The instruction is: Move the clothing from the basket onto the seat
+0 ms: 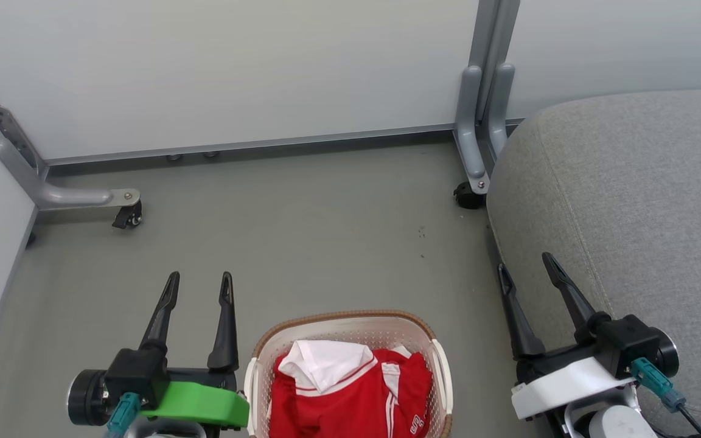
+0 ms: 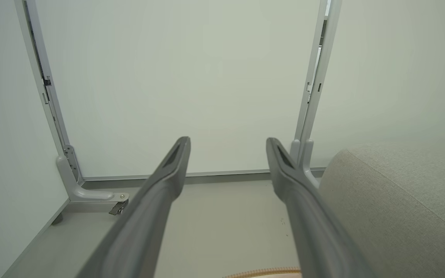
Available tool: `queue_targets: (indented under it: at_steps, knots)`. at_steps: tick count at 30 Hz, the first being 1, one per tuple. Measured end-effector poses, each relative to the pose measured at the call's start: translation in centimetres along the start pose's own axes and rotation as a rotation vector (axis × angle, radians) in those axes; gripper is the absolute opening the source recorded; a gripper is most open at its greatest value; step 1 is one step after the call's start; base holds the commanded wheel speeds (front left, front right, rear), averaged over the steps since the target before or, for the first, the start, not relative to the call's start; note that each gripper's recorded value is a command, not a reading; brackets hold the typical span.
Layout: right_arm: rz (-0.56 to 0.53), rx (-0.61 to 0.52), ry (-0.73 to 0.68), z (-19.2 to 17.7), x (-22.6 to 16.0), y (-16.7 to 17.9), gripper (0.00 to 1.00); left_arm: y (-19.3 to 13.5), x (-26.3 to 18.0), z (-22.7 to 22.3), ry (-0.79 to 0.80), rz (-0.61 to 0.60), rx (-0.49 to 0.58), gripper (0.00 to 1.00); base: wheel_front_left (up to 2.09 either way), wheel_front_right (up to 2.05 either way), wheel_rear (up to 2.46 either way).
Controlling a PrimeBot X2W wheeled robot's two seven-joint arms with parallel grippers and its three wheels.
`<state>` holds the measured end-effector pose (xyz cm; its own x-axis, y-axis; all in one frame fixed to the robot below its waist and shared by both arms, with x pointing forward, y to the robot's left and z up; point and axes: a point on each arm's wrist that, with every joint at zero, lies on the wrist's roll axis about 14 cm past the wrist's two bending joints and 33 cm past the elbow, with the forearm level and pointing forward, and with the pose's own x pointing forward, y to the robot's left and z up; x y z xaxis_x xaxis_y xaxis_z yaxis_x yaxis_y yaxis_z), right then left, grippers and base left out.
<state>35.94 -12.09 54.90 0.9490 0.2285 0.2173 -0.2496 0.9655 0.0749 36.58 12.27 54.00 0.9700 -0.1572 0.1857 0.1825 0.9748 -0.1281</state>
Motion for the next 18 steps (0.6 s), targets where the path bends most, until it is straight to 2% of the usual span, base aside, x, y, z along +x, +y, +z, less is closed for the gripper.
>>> queue_targets:
  at_steps: [18]
  knots:
    - [-0.007, 0.001, -0.004, 0.12, -0.04, -0.19, 1.00, 0.06, -0.38, -0.62, 0.020, 0.003, 0.000, 1.00, 0.00, 0.00, 0.00]
